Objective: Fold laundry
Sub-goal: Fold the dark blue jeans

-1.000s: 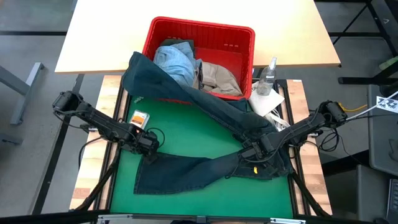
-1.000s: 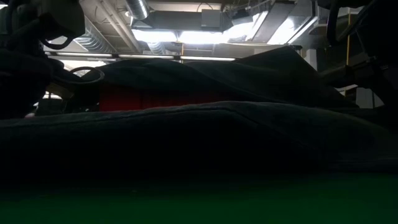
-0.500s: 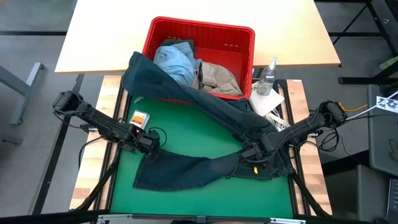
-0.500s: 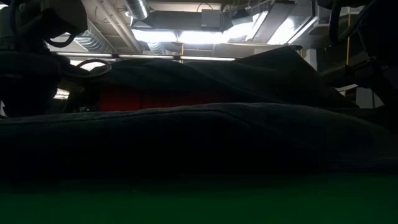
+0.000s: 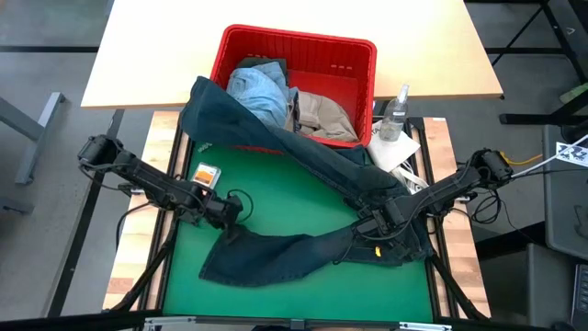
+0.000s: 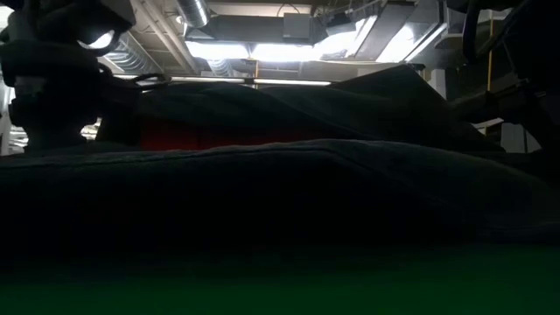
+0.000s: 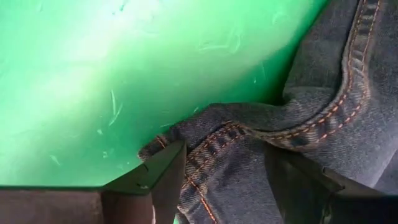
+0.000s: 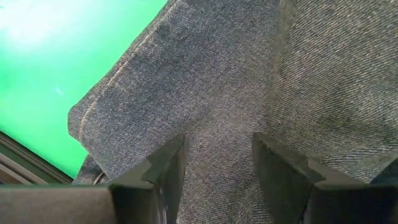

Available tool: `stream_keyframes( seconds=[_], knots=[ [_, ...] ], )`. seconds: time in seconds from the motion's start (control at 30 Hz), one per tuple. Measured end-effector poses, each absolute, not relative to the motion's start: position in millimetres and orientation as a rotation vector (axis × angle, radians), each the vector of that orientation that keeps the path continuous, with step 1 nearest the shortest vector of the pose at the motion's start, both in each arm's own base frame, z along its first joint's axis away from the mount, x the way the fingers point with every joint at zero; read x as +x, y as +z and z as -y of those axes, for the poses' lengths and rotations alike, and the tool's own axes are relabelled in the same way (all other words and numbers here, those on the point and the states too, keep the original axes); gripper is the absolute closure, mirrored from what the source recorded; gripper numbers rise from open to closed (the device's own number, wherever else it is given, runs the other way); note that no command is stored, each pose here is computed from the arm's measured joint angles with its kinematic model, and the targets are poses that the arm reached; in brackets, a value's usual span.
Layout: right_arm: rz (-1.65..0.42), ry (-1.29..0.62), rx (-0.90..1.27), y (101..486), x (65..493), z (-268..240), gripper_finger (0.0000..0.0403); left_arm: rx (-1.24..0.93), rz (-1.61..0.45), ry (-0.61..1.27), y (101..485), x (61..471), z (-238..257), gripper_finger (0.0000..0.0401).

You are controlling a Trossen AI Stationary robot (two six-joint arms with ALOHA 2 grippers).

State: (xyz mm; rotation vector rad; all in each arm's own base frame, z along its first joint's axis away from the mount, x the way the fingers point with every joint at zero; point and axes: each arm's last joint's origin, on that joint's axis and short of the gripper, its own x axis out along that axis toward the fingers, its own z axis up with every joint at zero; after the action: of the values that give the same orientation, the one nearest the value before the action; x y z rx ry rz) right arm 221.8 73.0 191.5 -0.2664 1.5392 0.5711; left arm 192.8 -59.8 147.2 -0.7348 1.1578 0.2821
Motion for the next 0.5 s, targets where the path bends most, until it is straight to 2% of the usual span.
stream_keyframes(
  seconds=[0.3, 0.5],
  knots=[
    [-1.539, 0.571, -0.266, 191.6, 221.8, -73.0, 0.0217, -0.949, -1.481, 0.197, 143.3, 177.7, 51.6, 0.0194],
    [-1.538, 0.571, -0.266, 191.6, 221.8, -73.0, 0.0217, -1.0, -1.573, 0.216, 142.9, 171.2, 50.7, 0.0194]
  ],
)
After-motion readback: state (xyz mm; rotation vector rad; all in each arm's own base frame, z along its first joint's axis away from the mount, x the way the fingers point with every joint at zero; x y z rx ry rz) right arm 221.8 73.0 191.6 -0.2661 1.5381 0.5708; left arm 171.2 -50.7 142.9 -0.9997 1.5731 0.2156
